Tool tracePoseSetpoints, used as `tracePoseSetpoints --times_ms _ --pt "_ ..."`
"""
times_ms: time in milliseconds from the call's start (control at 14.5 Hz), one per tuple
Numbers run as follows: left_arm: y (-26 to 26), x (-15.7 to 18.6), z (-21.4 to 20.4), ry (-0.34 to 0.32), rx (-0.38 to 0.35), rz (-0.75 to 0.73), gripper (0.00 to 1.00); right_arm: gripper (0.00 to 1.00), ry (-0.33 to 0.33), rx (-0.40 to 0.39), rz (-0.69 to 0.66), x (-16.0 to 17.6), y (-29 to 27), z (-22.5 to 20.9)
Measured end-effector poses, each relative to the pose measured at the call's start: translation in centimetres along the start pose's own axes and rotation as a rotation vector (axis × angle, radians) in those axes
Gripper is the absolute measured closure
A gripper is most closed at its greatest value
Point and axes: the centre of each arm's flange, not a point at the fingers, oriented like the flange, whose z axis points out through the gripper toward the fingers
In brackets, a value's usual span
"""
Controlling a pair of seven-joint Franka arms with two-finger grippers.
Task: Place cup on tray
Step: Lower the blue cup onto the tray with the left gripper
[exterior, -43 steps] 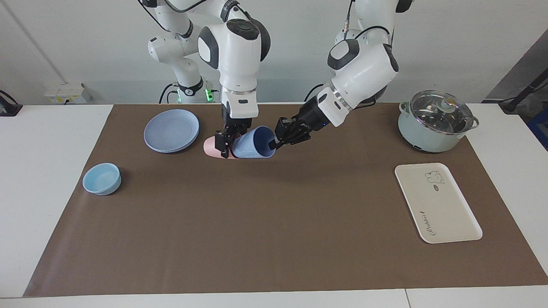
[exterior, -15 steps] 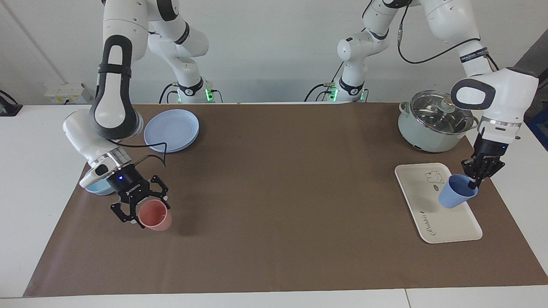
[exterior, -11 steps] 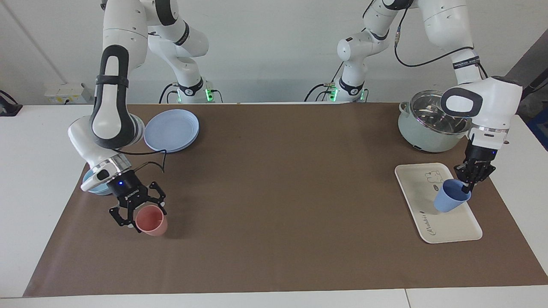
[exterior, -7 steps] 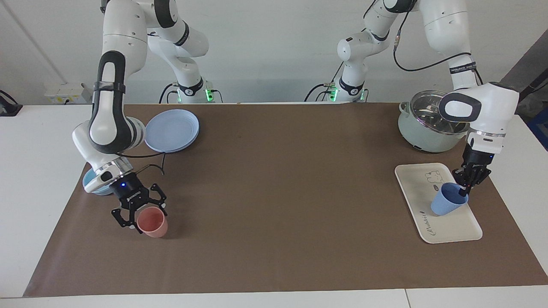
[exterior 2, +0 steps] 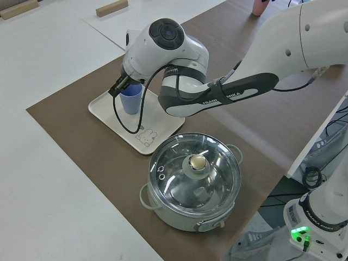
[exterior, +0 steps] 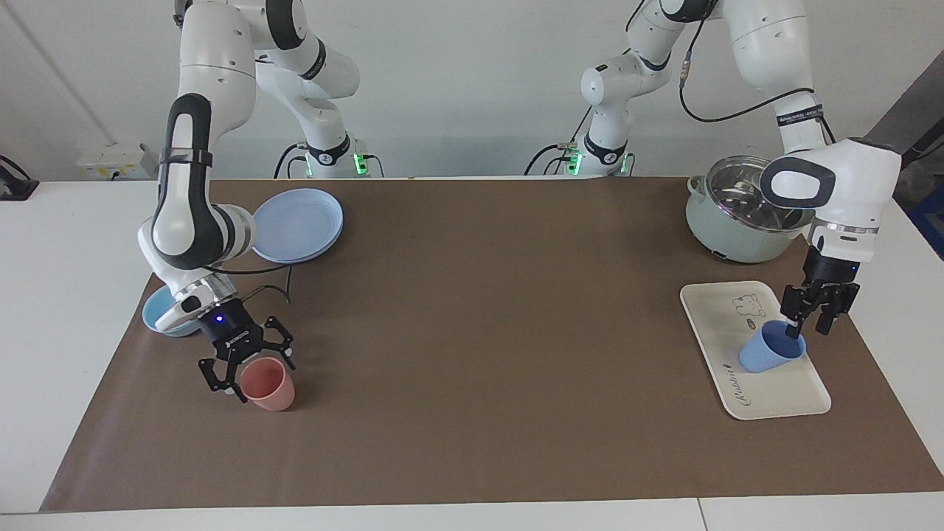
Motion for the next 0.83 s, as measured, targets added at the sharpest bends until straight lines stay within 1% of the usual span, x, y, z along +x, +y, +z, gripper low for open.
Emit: tracePoseSetpoints --times_ms 69,206,275,413,619,826 --pt "0.2 0.7 -0.6 -0.044 -0.032 0.005 0.0 0.0 0.002 -0.024 0.003 1.2 -0.3 -0.4" --pt "0.2 2.6 -3.1 -0.146 -0.09 0.031 0.0 0.0 0.005 -0.074 0.033 4.3 -2.1 -1.0" --pt "0.2 3.6 -4.8 -0.196 -0.104 0.042 0.0 0.0 0.001 -0.09 0.027 5.7 -3.2 -1.1" --pt "0.8 5.1 -8.0 -0.291 -0.106 0.063 0.0 0.0 -0.035 -0.085 -0.05 7.5 -4.2 -1.4" --pt "3.8 6.2 -11.2 -0.448 -0.032 0.139 0.0 0.0 -0.118 -0.066 -0.135 8.9 -3.7 -2.2" --pt "11.1 6.4 -11.8 -0.547 0.055 0.237 0.0 0.0 -0.204 -0.067 -0.172 10.6 -3.0 -3.0"
